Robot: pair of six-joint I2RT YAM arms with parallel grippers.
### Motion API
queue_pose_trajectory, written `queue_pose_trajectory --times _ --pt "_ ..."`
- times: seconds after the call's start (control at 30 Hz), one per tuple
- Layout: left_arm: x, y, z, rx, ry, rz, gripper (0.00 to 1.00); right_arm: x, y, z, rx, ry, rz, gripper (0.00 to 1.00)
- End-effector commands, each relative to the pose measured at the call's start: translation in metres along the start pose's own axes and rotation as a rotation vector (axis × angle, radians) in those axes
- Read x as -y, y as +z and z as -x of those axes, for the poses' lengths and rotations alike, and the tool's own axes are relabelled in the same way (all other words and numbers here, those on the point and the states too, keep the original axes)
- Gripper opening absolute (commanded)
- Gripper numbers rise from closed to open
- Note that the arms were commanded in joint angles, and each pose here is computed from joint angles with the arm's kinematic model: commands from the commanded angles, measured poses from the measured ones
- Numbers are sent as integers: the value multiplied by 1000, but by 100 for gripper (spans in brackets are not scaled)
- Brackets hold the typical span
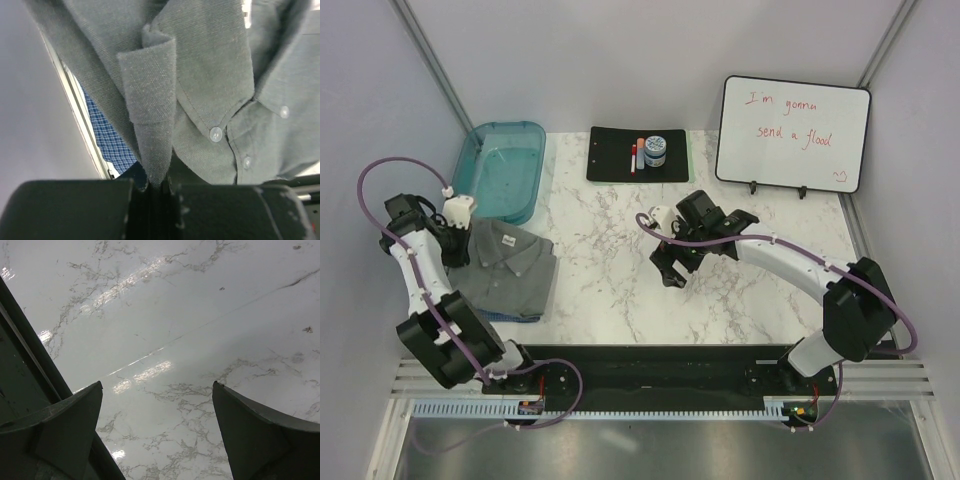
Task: Fold and stack the long sleeve shirts
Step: Neatly place the folded shirt to the corner
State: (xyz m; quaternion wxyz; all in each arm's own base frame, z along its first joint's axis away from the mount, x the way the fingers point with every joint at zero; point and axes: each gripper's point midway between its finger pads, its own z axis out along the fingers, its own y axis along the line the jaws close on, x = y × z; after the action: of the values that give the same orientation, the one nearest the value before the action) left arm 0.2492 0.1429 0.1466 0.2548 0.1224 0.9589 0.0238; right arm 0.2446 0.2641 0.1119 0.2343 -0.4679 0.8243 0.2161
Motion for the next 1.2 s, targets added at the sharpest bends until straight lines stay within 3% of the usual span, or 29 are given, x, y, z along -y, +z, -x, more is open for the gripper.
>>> queue_pose_trajectory --times 0.0,0.13,0.27,0.37,0.4,0.47,0.53,0.57,0.63,0.67,0.87,1.07,1.17 --pt "-31 15 5 81 44 37 2 3 -1 6 3 -12 -6 98" --pt "-48 28 -1 90 38 48 2 3 0 7 4 -12 -3 98" --pt "-56 40 -11 70 25 50 8 3 1 6 -1 -10 1 98" --pt "-67 47 -21 48 3 90 27 4 -1 6 -2 -17 -6 98" --pt "-71 47 -24 44 -28 104 40 3 -2 6 -1 -27 -7 98" --pt "-82 42 -26 42 -68 133 54 5 -7 7 4 -37 -19 98" --pt "-89 29 -16 68 -86 159 58 8 -12 6 7 -37 -32 98" --pt "-88 22 -11 87 -83 162 73 11 -17 7 18 -35 -40 98" --pt "-84 11 -2 111 -64 175 77 20 -24 5 31 -5 -50 98" --pt "-84 -2 4 133 -49 206 89 30 -32 5 48 20 -68 98" --pt "-63 -22 11 173 16 199 89 54 -61 -3 109 110 -100 98" --pt "-46 8 2 148 -43 80 78 51 -71 -8 140 136 -97 98" --pt "-46 36 -15 88 -94 39 77 49 -73 -10 142 148 -97 98"
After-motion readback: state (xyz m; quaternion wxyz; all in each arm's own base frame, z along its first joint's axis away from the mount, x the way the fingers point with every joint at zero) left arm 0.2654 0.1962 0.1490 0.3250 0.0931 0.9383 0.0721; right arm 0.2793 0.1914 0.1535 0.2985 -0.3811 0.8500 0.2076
